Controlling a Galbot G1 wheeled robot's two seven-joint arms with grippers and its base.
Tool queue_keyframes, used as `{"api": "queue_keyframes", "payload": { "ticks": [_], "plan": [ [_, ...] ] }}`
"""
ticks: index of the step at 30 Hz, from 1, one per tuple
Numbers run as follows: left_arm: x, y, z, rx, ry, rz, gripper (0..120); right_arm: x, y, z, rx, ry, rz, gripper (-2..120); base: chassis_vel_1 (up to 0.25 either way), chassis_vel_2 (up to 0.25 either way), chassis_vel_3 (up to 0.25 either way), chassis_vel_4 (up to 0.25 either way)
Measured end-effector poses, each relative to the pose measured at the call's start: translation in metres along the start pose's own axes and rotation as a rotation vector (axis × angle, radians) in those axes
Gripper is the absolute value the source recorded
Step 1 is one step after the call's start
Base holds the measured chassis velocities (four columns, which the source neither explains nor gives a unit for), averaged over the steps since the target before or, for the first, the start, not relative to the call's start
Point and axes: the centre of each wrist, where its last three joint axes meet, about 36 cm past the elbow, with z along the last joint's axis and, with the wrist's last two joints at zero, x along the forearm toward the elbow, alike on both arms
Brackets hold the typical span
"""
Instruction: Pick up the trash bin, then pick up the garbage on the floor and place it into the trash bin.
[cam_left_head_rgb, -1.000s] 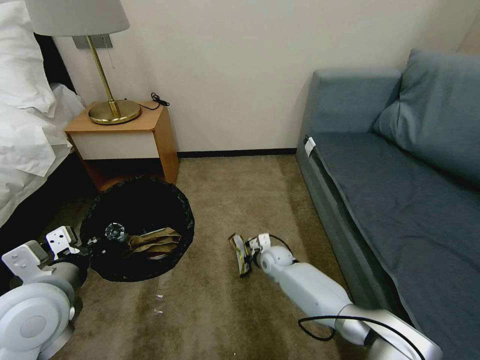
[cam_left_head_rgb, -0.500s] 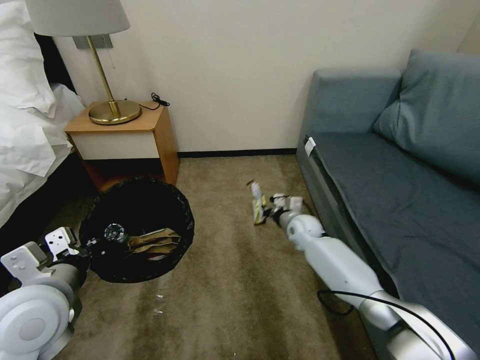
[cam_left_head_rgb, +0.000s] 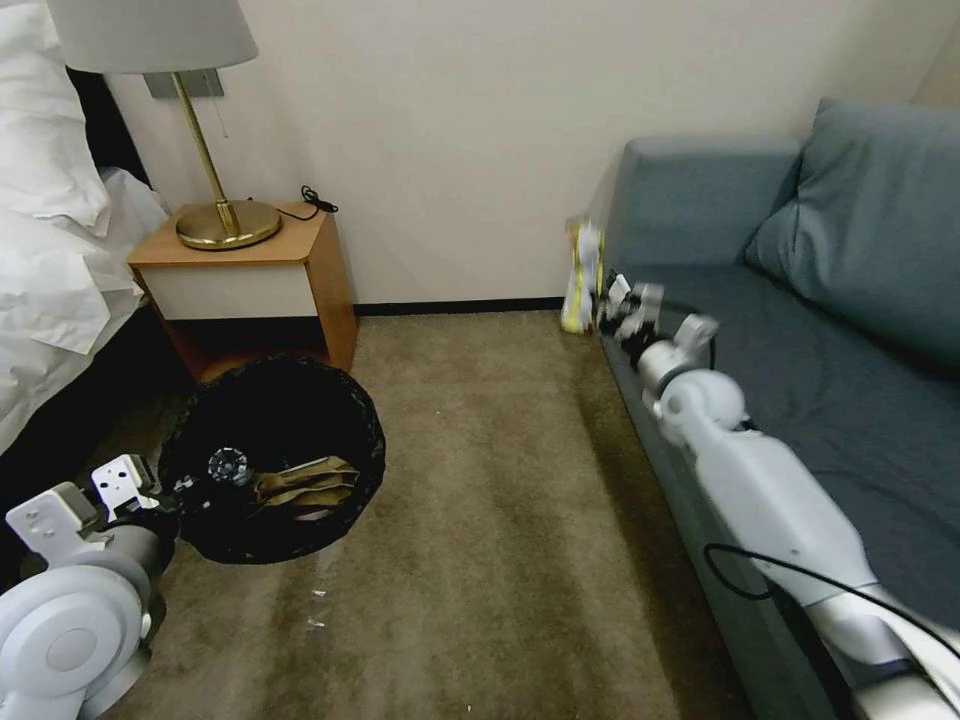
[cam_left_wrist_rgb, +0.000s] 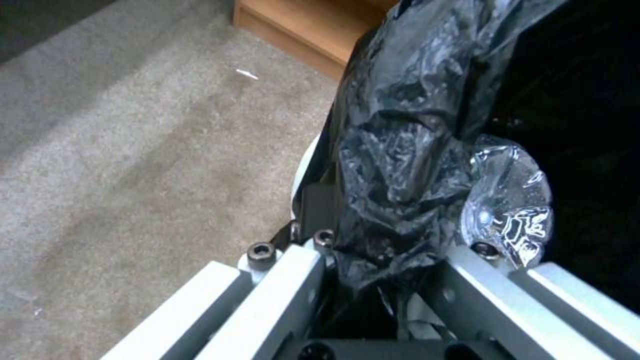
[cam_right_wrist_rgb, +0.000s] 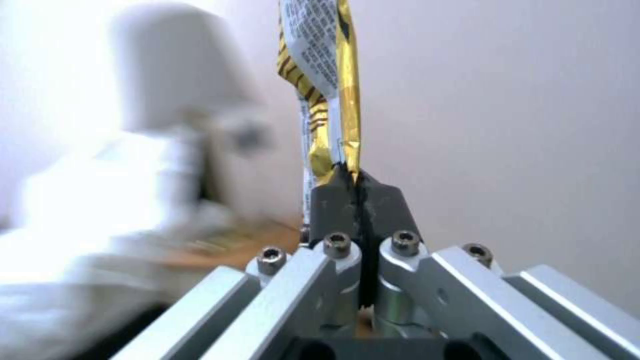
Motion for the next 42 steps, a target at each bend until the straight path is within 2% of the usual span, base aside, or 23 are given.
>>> {"api": "queue_keyframes", "payload": {
  "ticks": [1, 2, 4, 5, 7, 8, 10, 13, 19, 24, 34, 42],
  "plan": [
    [-0.002, -0.001, 0.0, 0.003, 0.002, 0.002, 1, -0.006, 0.028, -0.003, -0.012, -0.042, -0.127, 0, 0.0, 0.0, 0.0, 0.0],
    [-0.002, -0.001, 0.0, 0.003, 0.002, 0.002, 1, -0.006, 0.028, -0.003, -0.012, -0.042, -0.127, 0, 0.0, 0.0, 0.0, 0.0],
    [-0.005, -0.003, 0.001, 0.007, 0.009, 0.007, 1, -0.011, 0.068, -0.001, -0.033, -0.056, -0.314, 0, 0.0, 0.0, 0.0, 0.0],
    [-0.005, -0.003, 0.001, 0.007, 0.009, 0.007, 1, -0.011, 0.068, -0.001, -0.033, -0.056, -0.314, 0, 0.0, 0.0, 0.0, 0.0],
    [-0.009, -0.005, 0.003, 0.012, 0.016, 0.011, 1, -0.013, 0.102, 0.005, -0.036, -0.04, -0.495, 0, 0.0, 0.0, 0.0, 0.0],
    [-0.009, -0.005, 0.003, 0.012, 0.016, 0.011, 1, -0.013, 0.102, 0.005, -0.036, -0.04, -0.495, 0, 0.0, 0.0, 0.0, 0.0],
    [-0.011, -0.006, 0.003, 0.018, 0.02, 0.012, 1, -0.013, 0.128, 0.012, -0.037, -0.011, -0.612, 0, 0.0, 0.0, 0.0, 0.0],
    [-0.012, -0.006, 0.004, 0.022, 0.023, 0.013, 1, -0.017, 0.143, 0.022, -0.027, 0.015, -0.668, 0, 0.0, 0.0, 0.0, 0.0],
    [-0.012, -0.008, 0.005, 0.025, 0.028, 0.019, 1, -0.034, 0.164, 0.056, -0.009, 0.067, -0.716, 0, 0.0, 0.0, 0.0, 0.0],
    [-0.012, -0.009, 0.005, 0.025, 0.03, 0.023, 1, -0.032, 0.173, 0.075, 0.0, 0.104, -0.736, 0, 0.0, 0.0, 0.0, 0.0],
    [-0.01, -0.011, 0.004, 0.026, 0.028, 0.032, 1, -0.018, 0.177, 0.102, 0.028, 0.171, -0.76, 0, 0.0, 0.0, 0.0, 0.0],
    [0.0, -0.012, 0.003, 0.026, 0.019, 0.043, 1, -0.018, 0.177, 0.129, 0.07, 0.208, -0.774, 0, 0.0, 0.0, 0.0, 0.0]
  ]
}}
